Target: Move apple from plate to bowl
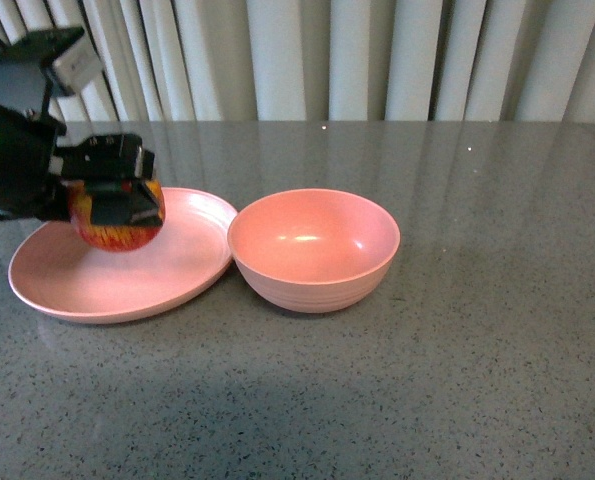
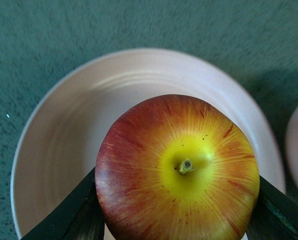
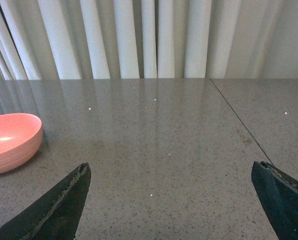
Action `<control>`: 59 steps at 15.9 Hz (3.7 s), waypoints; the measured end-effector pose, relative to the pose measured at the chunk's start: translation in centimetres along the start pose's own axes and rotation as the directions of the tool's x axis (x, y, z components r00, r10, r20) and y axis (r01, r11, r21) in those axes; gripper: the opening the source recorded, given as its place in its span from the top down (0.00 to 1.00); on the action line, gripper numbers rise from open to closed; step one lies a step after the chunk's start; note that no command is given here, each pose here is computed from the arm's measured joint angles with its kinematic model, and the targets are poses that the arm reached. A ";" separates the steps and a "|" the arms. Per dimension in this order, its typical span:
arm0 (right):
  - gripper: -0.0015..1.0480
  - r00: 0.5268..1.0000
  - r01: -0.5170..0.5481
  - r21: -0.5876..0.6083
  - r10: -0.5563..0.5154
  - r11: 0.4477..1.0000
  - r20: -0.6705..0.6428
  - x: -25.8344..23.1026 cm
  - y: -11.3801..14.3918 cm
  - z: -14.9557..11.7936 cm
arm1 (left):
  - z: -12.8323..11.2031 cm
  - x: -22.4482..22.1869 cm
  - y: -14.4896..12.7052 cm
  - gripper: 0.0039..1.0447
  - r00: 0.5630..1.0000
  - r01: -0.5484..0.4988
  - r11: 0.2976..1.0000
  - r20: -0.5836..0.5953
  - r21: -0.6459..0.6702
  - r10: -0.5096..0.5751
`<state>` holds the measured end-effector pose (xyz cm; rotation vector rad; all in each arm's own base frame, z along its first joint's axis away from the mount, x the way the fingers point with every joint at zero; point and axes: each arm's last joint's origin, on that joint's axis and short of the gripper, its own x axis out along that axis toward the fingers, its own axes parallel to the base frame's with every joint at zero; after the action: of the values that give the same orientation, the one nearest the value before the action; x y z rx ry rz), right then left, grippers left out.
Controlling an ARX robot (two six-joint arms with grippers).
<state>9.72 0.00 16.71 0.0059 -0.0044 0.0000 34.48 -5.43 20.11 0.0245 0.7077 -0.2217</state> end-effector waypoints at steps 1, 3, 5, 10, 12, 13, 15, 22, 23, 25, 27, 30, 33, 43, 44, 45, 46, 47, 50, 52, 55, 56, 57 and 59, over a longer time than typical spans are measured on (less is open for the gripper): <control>0.06 1.000 0.000 0.000 0.000 1.000 0.000 0.0 0.0 0.0 | 1.2 -1.1 -0.5 0.36 0.999 0.007 1.000 0.042 0.015 -0.007; 0.06 1.000 0.000 0.000 0.000 1.000 0.000 0.0 0.0 0.0 | 4.2 -3.9 -2.6 0.36 0.987 0.033 0.998 0.153 0.062 -0.042; 0.06 1.000 0.000 0.000 0.000 1.000 0.000 0.0 0.0 0.0 | 6.0 -6.2 -7.3 0.36 0.963 0.113 0.980 0.223 0.163 -0.149; 0.06 1.000 0.000 0.000 0.000 1.000 0.000 0.0 0.0 0.0 | 3.8 -1.2 -14.1 0.37 0.968 0.216 0.946 0.073 0.241 -0.239; 0.06 1.000 0.000 0.000 0.000 1.000 0.000 0.0 0.0 0.0 | 3.1 0.1 -13.9 0.37 0.975 0.204 0.950 0.039 0.234 -0.219; 0.06 1.000 0.000 0.000 0.000 1.000 0.000 0.0 0.0 0.0 | 3.0 0.4 -13.7 0.37 0.976 0.201 0.952 0.034 0.230 -0.214; 0.06 1.000 0.000 0.000 0.000 1.000 0.000 0.0 0.0 0.0 | 2.7 1.0 -13.6 0.37 0.978 0.201 0.953 0.017 0.227 -0.210; 0.06 1.000 0.000 0.000 0.000 1.000 0.000 0.0 0.0 0.0 | 1.4 2.9 -13.2 0.37 0.979 0.204 0.958 -0.054 0.201 -0.198; 0.06 1.000 0.000 0.000 0.000 1.000 0.000 0.0 0.0 0.0 | 1.3 3.1 -13.0 0.37 0.979 0.204 0.959 -0.062 0.197 -0.195; 0.06 1.000 0.000 0.000 0.000 1.000 0.000 0.0 0.0 0.0 | 1.2 3.4 -13.0 0.37 0.979 0.204 0.959 -0.072 0.195 -0.193; 0.06 1.000 0.000 0.000 0.000 1.000 0.000 0.0 0.0 0.0 | 1.2 3.7 -12.8 0.37 0.978 0.203 0.962 -0.079 0.184 -0.191; 0.06 1.000 0.000 0.000 0.000 1.000 0.000 0.0 0.0 0.0 | 1.1 3.7 -12.9 0.37 0.977 0.209 0.962 -0.079 0.178 -0.197; 0.06 1.000 0.000 0.000 0.000 1.000 0.000 0.0 0.0 0.0 | 1.2 3.7 -13.0 0.10 0.976 0.213 0.962 -0.075 0.170 -0.203; 0.06 1.000 0.000 0.000 0.000 1.000 0.000 0.0 0.0 0.0 | 4.9 -1.3 -12.9 0.06 0.965 0.206 0.963 0.125 0.176 -0.229; 0.06 1.000 0.000 0.000 0.000 1.000 0.000 0.0 0.0 0.0 | 5.8 -2.9 -12.8 0.06 0.956 0.199 0.963 0.181 0.182 -0.232; 0.06 1.000 0.000 0.000 0.000 1.000 0.000 0.0 0.0 0.0 | 6.5 -4.4 -12.6 0.06 0.945 0.176 0.965 0.242 0.195 -0.222; 0.06 1.000 0.000 0.000 0.000 1.000 0.000 0.0 0.0 0.0 | 6.9 -6.2 -12.2 0.06 0.929 0.148 0.969 0.308 0.197 -0.204; 0.06 1.000 0.000 0.000 0.000 1.000 0.000 0.0 0.0 0.0 | 7.0 -7.7 -11.8 0.06 0.917 0.122 0.973 0.353 0.196 -0.186; 0.06 1.000 0.000 0.000 0.000 1.000 0.000 0.0 0.0 0.0 | 6.5 -12.4 -9.3 0.08 0.844 0.011 0.993 0.532 0.116 -0.072; 0.06 1.000 0.000 0.000 0.000 1.000 0.000 0.0 0.0 0.0 | 3.4 -15.1 -5.9 0.30 0.714 -0.165 0.982 0.676 -0.086 0.180; 0.06 1.000 0.000 0.000 0.000 1.000 0.000 0.0 0.0 0.0 | -3.1 -14.4 -2.9 0.63 0.728 -0.199 0.975 0.651 -0.102 0.217; 0.06 1.000 0.000 0.000 0.000 1.000 0.000 0.0 0.0 0.0 | -5.2 -13.8 -2.4 0.75 0.753 -0.198 0.976 0.624 -0.089 0.210; 0.06 1.000 0.000 0.000 0.000 1.000 0.000 0.0 0.0 0.0 | -6.6 -14.0 -1.8 0.88 0.750 -0.195 0.977 0.629 -0.088 0.206; 0.06 1.000 0.000 0.000 0.000 1.000 0.000 0.0 0.0 0.0 | -8.5 -14.6 -0.9 0.99 0.726 -0.200 0.974 0.652 -0.105 0.219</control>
<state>9.72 0.00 16.72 0.0059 -0.0048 0.0004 18.02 -2.66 23.15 -0.0020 -0.0141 0.0099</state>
